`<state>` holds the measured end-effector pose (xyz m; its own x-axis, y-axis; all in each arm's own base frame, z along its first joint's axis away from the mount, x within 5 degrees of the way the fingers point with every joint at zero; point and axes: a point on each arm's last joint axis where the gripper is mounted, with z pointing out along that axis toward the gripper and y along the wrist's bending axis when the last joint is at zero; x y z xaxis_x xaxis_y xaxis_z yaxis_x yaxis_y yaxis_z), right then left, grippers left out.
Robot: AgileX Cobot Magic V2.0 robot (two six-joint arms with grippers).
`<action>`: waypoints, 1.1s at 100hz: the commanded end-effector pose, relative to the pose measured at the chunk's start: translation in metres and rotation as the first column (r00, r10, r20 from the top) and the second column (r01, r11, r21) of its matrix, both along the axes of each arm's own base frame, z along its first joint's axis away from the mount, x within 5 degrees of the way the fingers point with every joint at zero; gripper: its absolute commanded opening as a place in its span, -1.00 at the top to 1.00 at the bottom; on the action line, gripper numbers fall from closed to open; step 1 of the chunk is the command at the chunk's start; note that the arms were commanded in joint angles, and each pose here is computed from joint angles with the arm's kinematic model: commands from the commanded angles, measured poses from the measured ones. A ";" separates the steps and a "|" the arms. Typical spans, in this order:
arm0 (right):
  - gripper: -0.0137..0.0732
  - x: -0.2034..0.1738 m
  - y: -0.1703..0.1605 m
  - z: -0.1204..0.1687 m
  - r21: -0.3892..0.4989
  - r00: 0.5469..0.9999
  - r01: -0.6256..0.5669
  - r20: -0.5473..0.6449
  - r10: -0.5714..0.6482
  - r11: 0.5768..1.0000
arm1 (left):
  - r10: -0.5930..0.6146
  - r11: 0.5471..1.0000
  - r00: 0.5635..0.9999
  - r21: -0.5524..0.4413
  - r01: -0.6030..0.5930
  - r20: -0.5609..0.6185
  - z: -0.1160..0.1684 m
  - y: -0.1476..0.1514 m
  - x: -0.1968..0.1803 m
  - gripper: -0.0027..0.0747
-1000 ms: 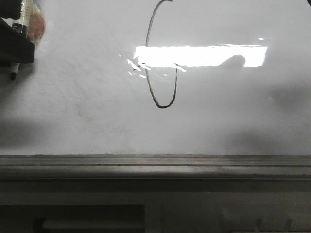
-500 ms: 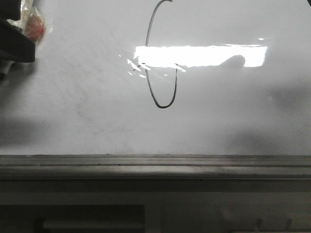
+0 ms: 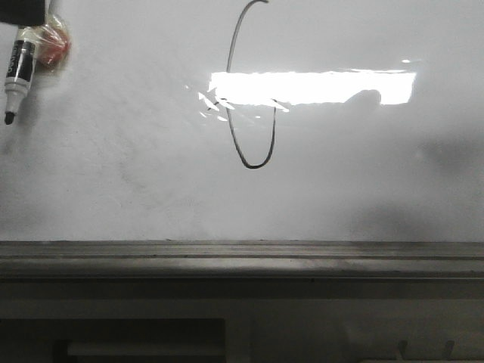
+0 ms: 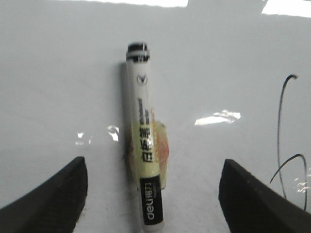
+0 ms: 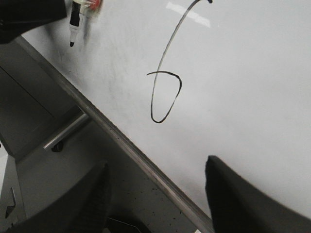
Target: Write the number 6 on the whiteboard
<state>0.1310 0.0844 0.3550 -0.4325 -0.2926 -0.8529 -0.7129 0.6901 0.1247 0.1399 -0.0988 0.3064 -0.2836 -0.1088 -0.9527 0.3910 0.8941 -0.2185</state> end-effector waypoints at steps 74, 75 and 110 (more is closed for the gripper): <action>0.84 -0.081 -0.050 -0.039 0.308 0.812 0.244 0.453 -0.367 0.920 | -0.248 0.958 0.877 -0.029 0.284 0.412 -0.004 0.057 -0.092 0.98; 0.84 -0.083 -0.050 -0.041 0.311 0.809 0.241 0.458 -0.368 0.919 | -0.249 0.958 0.877 -0.026 0.284 0.411 -0.006 0.057 -0.092 0.98; 0.84 -0.094 -0.054 -0.076 0.323 0.798 0.243 0.469 -0.378 0.915 | -0.221 0.956 0.850 -0.068 0.287 0.479 -0.026 0.072 -0.107 0.98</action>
